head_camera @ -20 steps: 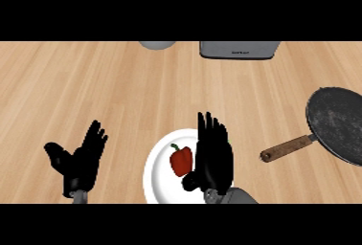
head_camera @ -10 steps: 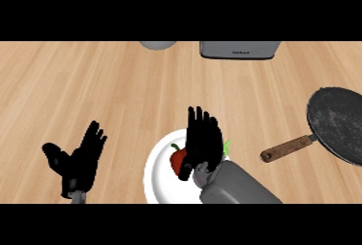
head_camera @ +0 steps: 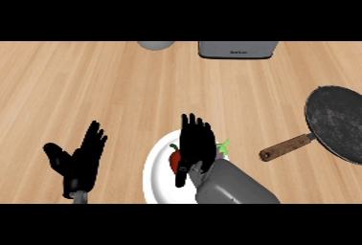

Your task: Pick the bell pepper from the plate and place it in the pan

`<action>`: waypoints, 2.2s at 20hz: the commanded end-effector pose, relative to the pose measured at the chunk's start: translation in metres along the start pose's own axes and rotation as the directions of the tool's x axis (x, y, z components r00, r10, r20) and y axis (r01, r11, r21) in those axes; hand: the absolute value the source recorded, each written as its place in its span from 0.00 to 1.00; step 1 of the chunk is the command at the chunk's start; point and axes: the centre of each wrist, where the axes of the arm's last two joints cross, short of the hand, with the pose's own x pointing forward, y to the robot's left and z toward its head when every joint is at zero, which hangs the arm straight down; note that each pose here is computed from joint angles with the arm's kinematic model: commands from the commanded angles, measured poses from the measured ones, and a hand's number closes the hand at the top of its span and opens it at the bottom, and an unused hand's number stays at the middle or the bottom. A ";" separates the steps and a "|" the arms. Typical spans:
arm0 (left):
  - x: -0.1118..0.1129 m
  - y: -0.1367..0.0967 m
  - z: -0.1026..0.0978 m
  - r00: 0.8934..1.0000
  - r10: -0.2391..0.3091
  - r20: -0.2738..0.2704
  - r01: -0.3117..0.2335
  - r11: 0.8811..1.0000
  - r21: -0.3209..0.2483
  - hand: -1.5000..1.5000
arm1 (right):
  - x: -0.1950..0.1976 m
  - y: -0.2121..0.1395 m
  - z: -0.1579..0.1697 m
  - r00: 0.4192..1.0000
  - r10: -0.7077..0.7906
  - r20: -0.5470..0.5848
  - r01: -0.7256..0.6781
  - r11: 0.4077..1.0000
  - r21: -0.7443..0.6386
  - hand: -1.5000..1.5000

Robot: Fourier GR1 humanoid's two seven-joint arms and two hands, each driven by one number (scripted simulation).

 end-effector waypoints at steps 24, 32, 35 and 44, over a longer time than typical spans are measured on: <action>0.003 0.006 0.004 1.000 -0.002 -0.001 0.002 1.000 0.025 0.50 | -0.018 0.047 -0.039 0.999 0.034 0.042 -0.029 0.992 -0.126 1.00; 0.004 -0.001 0.006 1.000 0.004 0.027 -0.004 1.000 -0.004 0.50 | -0.123 -0.100 -0.123 0.692 -0.460 -0.557 0.268 0.880 -0.393 1.00; 0.009 0.001 0.004 0.999 -0.017 0.032 0.019 0.999 -0.046 0.50 | -0.144 -0.140 -0.134 0.581 -0.525 -0.622 0.287 0.847 -0.447 1.00; 0.012 -0.011 -0.002 0.999 -0.026 0.038 0.028 0.997 -0.071 0.50 | -0.147 -0.200 -0.144 0.539 -0.515 -0.666 -0.125 0.733 -0.669 1.00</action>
